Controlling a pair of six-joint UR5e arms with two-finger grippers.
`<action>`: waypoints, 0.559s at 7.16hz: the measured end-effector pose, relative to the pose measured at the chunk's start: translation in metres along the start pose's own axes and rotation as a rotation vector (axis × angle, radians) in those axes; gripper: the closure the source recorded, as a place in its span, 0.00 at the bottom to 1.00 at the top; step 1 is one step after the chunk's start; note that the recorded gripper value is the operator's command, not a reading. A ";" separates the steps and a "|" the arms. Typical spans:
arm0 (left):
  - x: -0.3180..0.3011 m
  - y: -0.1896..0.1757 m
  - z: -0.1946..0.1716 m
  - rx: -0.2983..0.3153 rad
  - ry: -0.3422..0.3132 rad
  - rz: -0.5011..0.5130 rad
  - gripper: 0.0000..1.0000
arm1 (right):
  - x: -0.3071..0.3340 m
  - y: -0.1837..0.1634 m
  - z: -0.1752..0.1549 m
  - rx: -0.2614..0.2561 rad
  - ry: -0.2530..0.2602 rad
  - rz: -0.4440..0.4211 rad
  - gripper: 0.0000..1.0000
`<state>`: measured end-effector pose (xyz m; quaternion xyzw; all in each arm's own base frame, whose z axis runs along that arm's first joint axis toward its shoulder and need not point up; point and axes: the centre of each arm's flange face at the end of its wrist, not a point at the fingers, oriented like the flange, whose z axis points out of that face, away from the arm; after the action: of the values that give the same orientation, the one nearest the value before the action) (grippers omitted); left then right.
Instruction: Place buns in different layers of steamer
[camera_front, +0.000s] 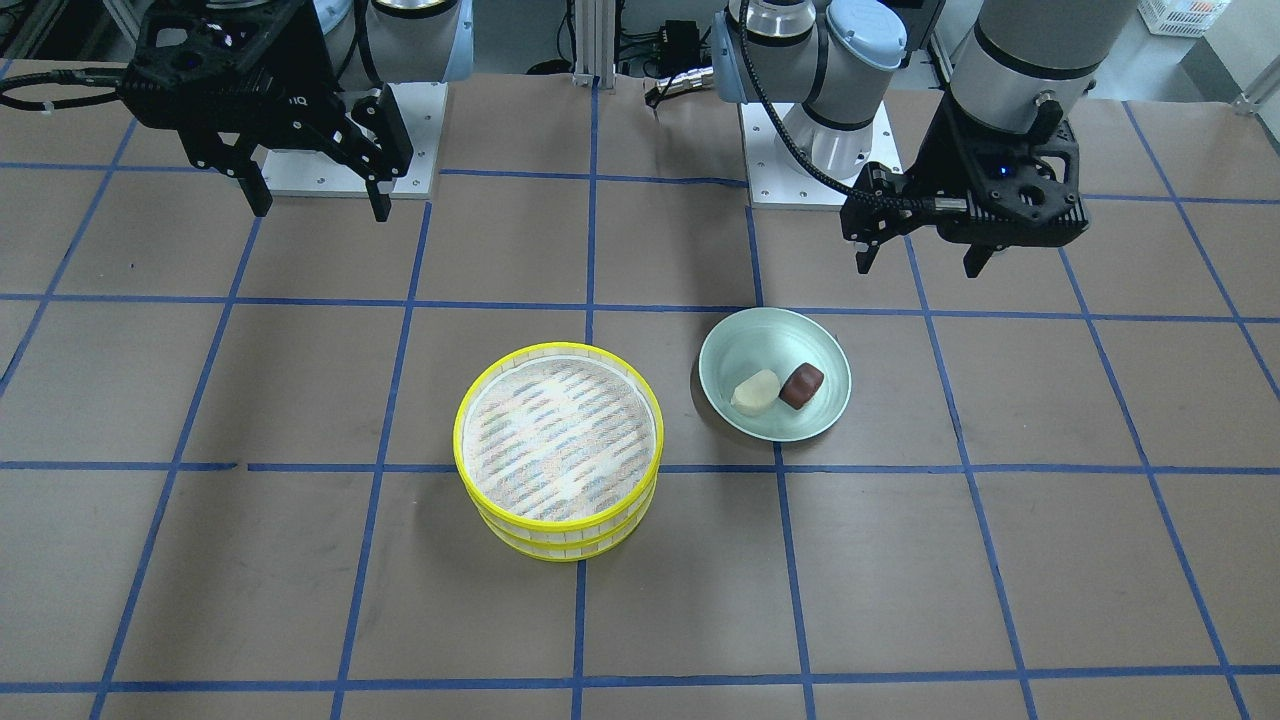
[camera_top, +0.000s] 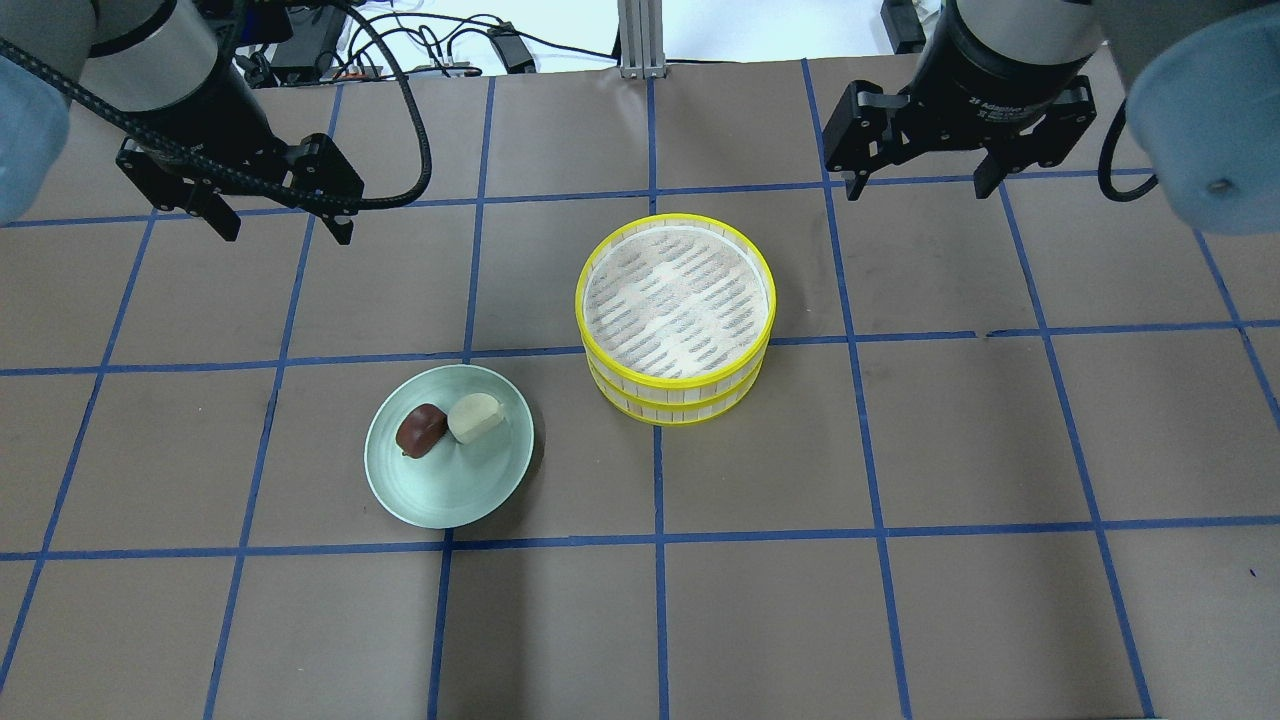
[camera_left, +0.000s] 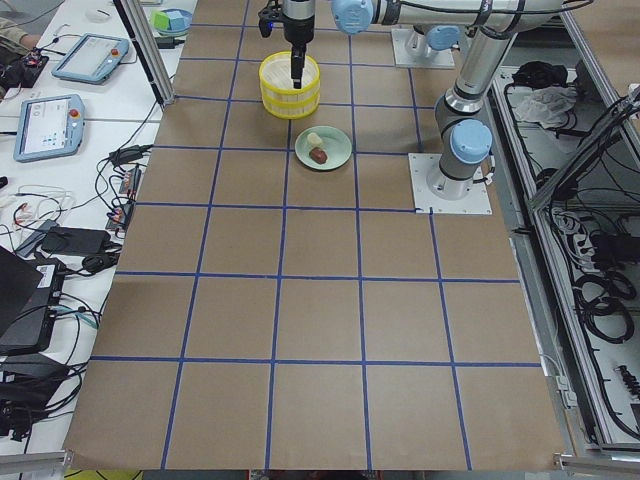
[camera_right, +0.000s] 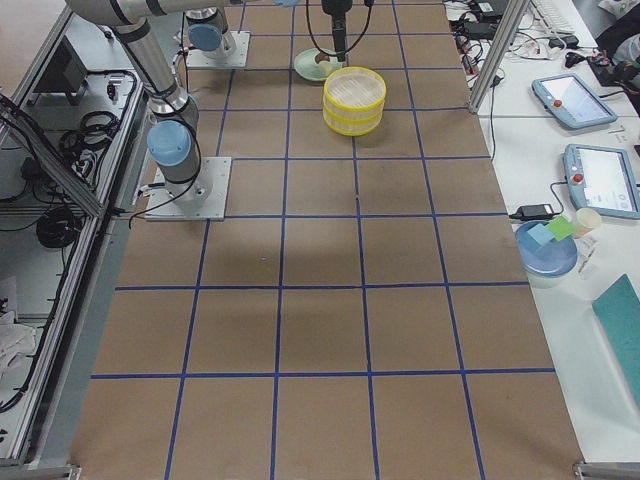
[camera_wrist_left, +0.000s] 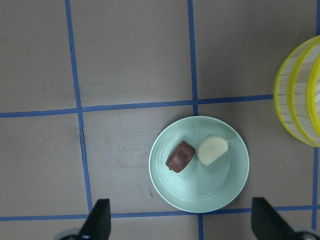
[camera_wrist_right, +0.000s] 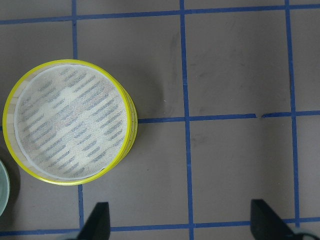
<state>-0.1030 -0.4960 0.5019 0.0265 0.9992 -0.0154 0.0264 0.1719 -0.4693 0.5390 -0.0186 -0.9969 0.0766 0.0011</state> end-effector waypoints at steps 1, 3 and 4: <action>0.000 0.001 -0.001 0.000 0.000 0.000 0.00 | -0.001 -0.006 0.001 -0.006 0.003 0.000 0.00; 0.000 0.002 -0.001 -0.003 0.002 -0.001 0.00 | -0.001 -0.009 0.002 -0.013 0.004 0.000 0.00; 0.000 0.003 -0.001 -0.008 0.002 0.000 0.00 | -0.002 -0.009 0.002 -0.013 0.004 0.001 0.00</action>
<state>-0.1029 -0.4932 0.5027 0.0263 0.9993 -0.0116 0.0256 0.1731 -0.4785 0.5381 -0.0193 -0.9974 0.0699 0.0031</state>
